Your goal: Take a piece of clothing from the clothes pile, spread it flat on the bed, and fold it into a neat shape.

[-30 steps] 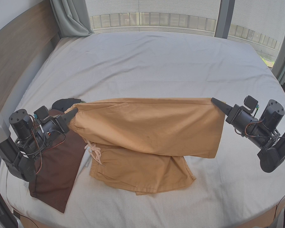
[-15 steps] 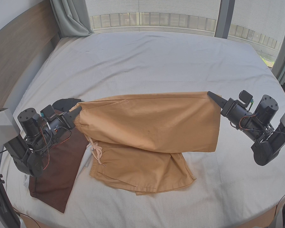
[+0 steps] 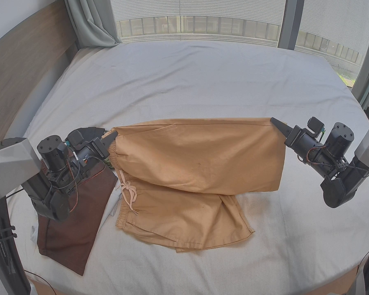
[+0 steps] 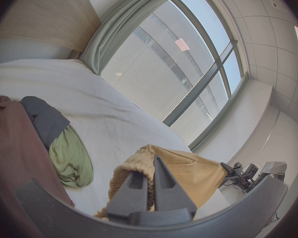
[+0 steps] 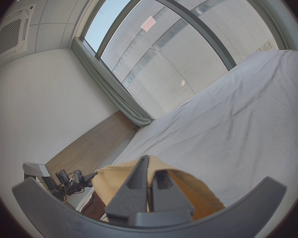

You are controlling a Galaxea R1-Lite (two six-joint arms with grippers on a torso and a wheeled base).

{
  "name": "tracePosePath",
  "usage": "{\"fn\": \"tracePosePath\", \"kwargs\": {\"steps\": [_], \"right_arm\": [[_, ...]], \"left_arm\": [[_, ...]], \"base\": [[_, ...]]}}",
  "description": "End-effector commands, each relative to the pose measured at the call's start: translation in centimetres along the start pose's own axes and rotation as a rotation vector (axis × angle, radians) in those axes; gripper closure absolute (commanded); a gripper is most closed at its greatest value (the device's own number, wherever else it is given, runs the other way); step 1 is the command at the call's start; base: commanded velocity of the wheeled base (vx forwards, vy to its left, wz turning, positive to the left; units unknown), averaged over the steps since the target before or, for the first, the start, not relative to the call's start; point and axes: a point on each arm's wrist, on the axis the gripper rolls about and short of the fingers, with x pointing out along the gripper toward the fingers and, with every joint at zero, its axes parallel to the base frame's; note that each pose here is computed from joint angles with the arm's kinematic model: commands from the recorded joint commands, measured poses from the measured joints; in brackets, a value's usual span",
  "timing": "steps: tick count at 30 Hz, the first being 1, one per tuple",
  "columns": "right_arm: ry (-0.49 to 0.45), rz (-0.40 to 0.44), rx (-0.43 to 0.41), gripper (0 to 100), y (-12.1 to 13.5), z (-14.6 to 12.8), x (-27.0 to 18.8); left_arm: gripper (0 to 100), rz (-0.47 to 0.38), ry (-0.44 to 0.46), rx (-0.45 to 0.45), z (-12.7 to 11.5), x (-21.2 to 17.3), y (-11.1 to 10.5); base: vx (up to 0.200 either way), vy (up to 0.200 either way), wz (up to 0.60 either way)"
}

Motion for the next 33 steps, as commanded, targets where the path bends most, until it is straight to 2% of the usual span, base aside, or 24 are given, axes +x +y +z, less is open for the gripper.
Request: {"fn": "tracePosePath", "kwargs": {"steps": [1, 11, 22, 33], "right_arm": [[0.000, -0.007, 0.006, 100, -1.0, -0.3, 0.5], [-0.001, -0.011, 0.010, 100, -3.1, -1.3, 2.0], [-0.017, 0.012, 0.011, 100, -4.0, -2.0, 3.7], [-0.059, 0.031, -0.007, 100, -5.6, -2.3, 5.7]], "left_arm": [[100, -0.004, 0.004, -0.010, -0.8, 1.1, 0.8], [100, 0.003, -0.062, -0.028, -0.7, 3.1, 1.8], [100, 0.019, -0.096, -0.058, -1.7, 5.0, 3.6], [100, 0.011, -0.104, -0.088, -2.1, 5.7, 4.2]], "base": [[0.000, 0.000, 0.00], [0.000, 0.000, 0.00], [0.000, 0.000, 0.00], [0.000, 0.000, 0.00]]}}
